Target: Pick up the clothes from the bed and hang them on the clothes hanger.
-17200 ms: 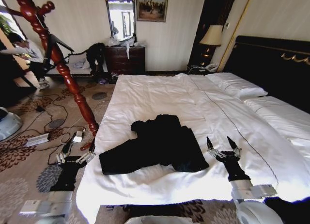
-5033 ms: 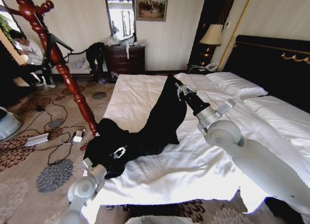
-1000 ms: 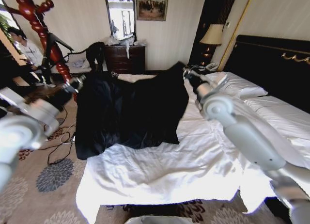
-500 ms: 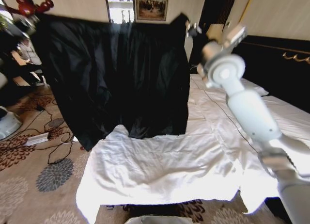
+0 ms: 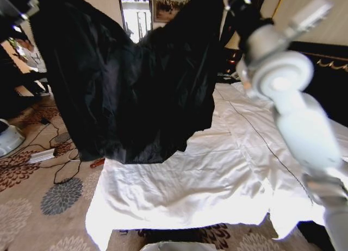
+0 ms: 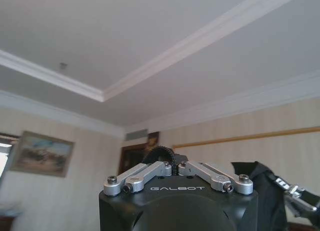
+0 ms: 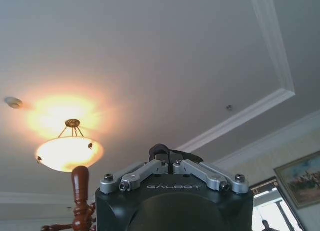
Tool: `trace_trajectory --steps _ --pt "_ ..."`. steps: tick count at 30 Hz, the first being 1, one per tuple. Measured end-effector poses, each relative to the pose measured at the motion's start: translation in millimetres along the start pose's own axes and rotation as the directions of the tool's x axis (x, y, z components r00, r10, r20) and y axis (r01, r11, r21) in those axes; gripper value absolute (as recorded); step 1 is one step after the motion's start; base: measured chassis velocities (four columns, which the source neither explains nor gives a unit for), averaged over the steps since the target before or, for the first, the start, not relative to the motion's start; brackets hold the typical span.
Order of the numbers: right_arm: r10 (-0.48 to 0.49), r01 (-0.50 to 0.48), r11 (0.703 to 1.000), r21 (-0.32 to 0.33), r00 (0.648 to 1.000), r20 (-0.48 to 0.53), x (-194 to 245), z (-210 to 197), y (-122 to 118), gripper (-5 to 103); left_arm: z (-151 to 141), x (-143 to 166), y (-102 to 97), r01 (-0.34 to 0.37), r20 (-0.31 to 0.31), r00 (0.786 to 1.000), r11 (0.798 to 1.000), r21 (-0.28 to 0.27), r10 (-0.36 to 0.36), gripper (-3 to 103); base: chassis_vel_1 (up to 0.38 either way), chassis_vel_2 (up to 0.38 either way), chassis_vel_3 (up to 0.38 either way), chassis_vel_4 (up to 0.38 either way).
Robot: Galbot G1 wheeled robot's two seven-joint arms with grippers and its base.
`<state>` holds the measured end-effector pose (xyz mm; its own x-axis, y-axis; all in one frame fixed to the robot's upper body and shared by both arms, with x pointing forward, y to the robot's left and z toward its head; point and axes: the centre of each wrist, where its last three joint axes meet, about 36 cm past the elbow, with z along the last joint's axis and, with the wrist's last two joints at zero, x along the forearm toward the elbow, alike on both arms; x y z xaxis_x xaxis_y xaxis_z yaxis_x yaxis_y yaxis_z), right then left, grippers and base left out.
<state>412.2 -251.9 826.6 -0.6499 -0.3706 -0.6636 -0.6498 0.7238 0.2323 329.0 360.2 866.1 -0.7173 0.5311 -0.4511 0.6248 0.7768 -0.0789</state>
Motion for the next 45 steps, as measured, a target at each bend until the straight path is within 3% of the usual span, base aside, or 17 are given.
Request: trace_trajectory --steps 1,5,10,13,15,16,18,19,24,26,28,29,30,32,35,39,45 --pt "-0.034 0.034 0.999 -0.001 0.999 0.033 21 -28 16 0 -13 6 -21.1 -0.065 0.031 0.997 0.998 0.022 0.064 1 0.000 0.000 0.000 0.000" --pt "-0.067 0.067 0.998 0.005 0.993 0.095 29 -66 36 0 -41 16 -43.9 -0.107 0.095 0.990 0.994 0.018 0.105 1 0.000 0.000 0.000 0.000" --pt "-0.050 0.047 0.998 0.035 0.994 0.092 21 -77 34 0 -51 15 -37.9 -0.075 0.109 0.991 0.997 0.016 0.073 0 0.000 0.000 0.000 0.000" --pt "0.018 -0.019 0.999 0.044 1.000 0.014 14 -54 19 0 -30 10 -20.6 -0.019 0.047 0.999 1.000 0.024 0.018 0 0.000 0.000 0.000 0.000" --pt "0.101 -0.096 0.994 0.049 0.989 -0.111 8 -4 2 0 15 5 3.5 0.054 -0.064 0.997 0.998 0.015 -0.053 0 0.000 0.000 0.000 0.000" --pt "0.101 -0.096 0.994 0.049 0.989 -0.111 8 -4 2 0 15 5 3.5 0.054 -0.064 0.997 0.998 0.015 -0.053 0 0.000 0.000 0.000 0.000" --pt "0.185 -0.177 0.983 0.057 0.948 -0.260 7 69 -15 0 75 2 35.1 0.139 -0.186 0.973 0.990 -0.015 -0.139 0 0.000 0.000 0.000 0.000" --pt "0.185 -0.177 0.983 0.057 0.948 -0.260 7 69 -15 0 75 2 35.1 0.139 -0.186 0.973 0.990 -0.015 -0.139 0 0.000 0.000 0.000 0.000" --pt "0.345 -0.321 0.938 0.134 0.806 -0.482 21 213 -56 0 209 8 94.0 0.293 -0.419 0.858 0.953 -0.079 -0.299 0 0.000 0.000 0.000 0.000" --pt "0.370 -0.337 0.928 0.158 0.785 -0.497 24 229 -64 0 224 9 102.4 0.318 -0.435 0.840 0.944 -0.092 -0.326 0 0.000 0.000 0.000 0.000" --pt "0.448 -0.379 0.894 0.241 0.724 -0.524 29 277 -91 0 262 14 130.8 0.419 -0.471 0.772 0.899 -0.128 -0.427 0 0.000 0.000 0.000 0.000" --pt "0.473 -0.389 0.881 0.268 0.705 -0.529 30 291 -100 0 270 15 137.7 0.439 -0.477 0.758 0.889 -0.131 -0.445 0 0.000 0.000 0.000 0.000" --pt "0.473 -0.389 0.881 0.268 0.705 -0.529 30 291 -100 0 270 15 137.7 0.439 -0.477 0.758 0.889 -0.131 -0.445 0 0.000 0.000 0.000 0.000" --pt "0.508 -0.384 0.861 0.332 0.673 -0.538 26 329 -118 0 294 16 158.0 0.495 -0.496 0.713 0.857 -0.145 -0.495 0 0.000 0.000 0.000 0.000" --pt "0.503 -0.359 0.864 0.354 0.659 -0.559 15 370 -116 0 326 6 170.2 0.522 -0.522 0.677 0.839 -0.154 -0.518 0 0.000 0.000 0.000 0.000" --pt "0.508 -0.363 0.861 0.357 0.643 -0.573 4 411 -115 0 369 -33 168.5 0.544 -0.542 0.660 0.828 -0.134 -0.521 0 0.000 0.000 0.000 0.000" --pt "0.545 -0.382 0.838 0.389 0.620 -0.565 13 443 -139 0 421 -115 137.4 0.566 -0.559 0.679 0.825 -0.014 -0.476 0 -0.010 -0.005 -0.002 -0.004"
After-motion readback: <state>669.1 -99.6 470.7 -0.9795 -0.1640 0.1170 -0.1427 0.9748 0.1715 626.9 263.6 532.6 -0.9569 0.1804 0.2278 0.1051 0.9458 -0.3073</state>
